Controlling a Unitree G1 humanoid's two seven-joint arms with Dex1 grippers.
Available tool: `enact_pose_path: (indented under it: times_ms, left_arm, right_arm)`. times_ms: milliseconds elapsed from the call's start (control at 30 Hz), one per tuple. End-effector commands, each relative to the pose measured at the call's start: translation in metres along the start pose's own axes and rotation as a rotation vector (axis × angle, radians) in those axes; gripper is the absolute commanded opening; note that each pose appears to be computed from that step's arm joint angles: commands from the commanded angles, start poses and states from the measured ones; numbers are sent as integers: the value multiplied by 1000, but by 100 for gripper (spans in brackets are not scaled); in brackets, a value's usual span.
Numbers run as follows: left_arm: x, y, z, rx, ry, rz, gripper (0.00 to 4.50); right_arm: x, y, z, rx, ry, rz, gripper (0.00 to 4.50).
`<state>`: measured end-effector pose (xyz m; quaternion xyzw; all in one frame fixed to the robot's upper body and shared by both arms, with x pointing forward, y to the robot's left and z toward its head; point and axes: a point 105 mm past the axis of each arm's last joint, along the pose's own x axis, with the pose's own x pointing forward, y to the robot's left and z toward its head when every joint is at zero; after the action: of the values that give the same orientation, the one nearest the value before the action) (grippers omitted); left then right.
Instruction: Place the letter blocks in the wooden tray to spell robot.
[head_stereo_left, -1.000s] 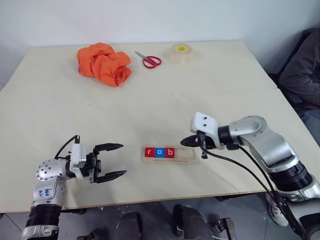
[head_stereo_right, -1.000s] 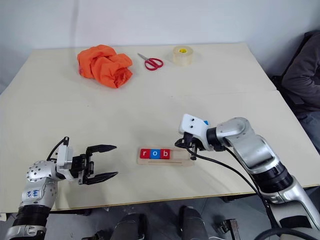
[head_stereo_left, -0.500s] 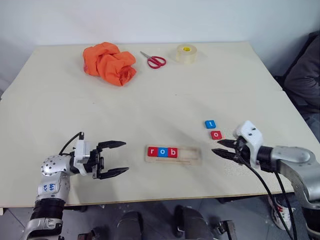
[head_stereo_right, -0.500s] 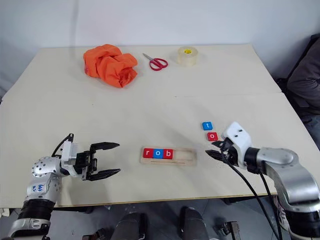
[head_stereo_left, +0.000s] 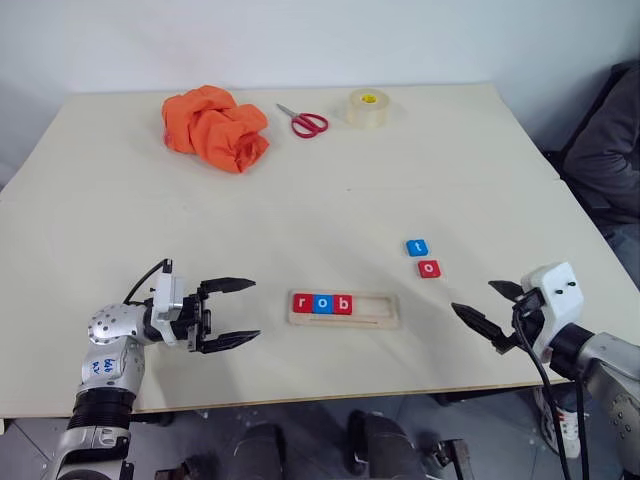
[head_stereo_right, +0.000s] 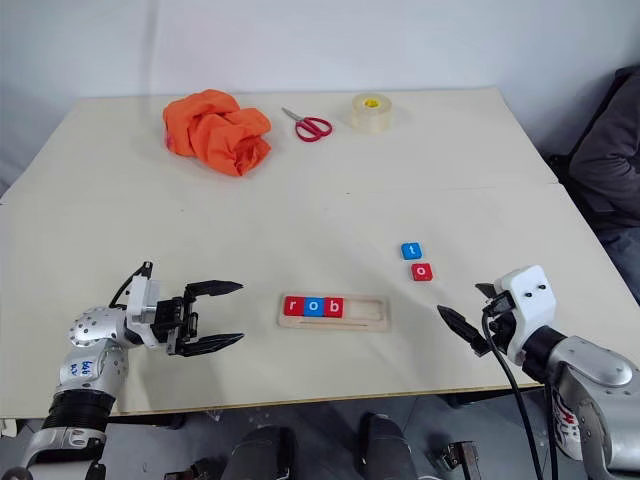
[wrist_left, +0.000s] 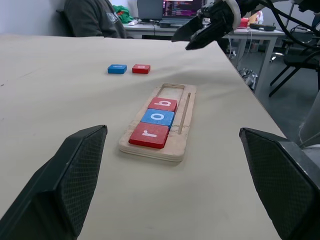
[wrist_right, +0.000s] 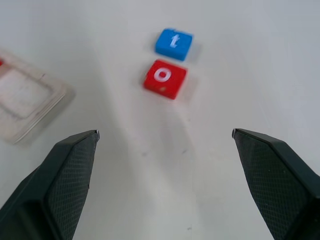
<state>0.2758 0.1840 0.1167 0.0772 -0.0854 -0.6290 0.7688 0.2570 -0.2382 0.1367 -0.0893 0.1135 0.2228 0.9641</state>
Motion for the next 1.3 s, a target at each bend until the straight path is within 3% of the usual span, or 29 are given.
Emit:
enact_pose_path:
  times_ms: [33, 500, 700, 833, 1033, 1300]
  left_arm:
    - [-1, 2, 6, 22, 3, -13, 450]
    - [2, 4, 8, 31, -2, -19, 450]
    - [5, 5, 9, 37, -10, -22, 450]
    - [5, 2, 9, 36, -15, -19, 450]
    - [5, -2, 9, 32, -17, -12, 450]
    - [2, -6, 11, 33, -15, 1, 450]
  right_arm:
    - [-6, 0, 9, -24, -56, -8, 446]
    - [-1, 0, 0, -6, -52, 9, 446]
    - [21, 12, 3, 52, -85, -2, 446]
    - [51, 15, 13, 113, -143, -92, 446]
    - [87, 24, 11, 122, -125, -134, 446]
    - [95, 7, 9, 146, -153, -250, 446]
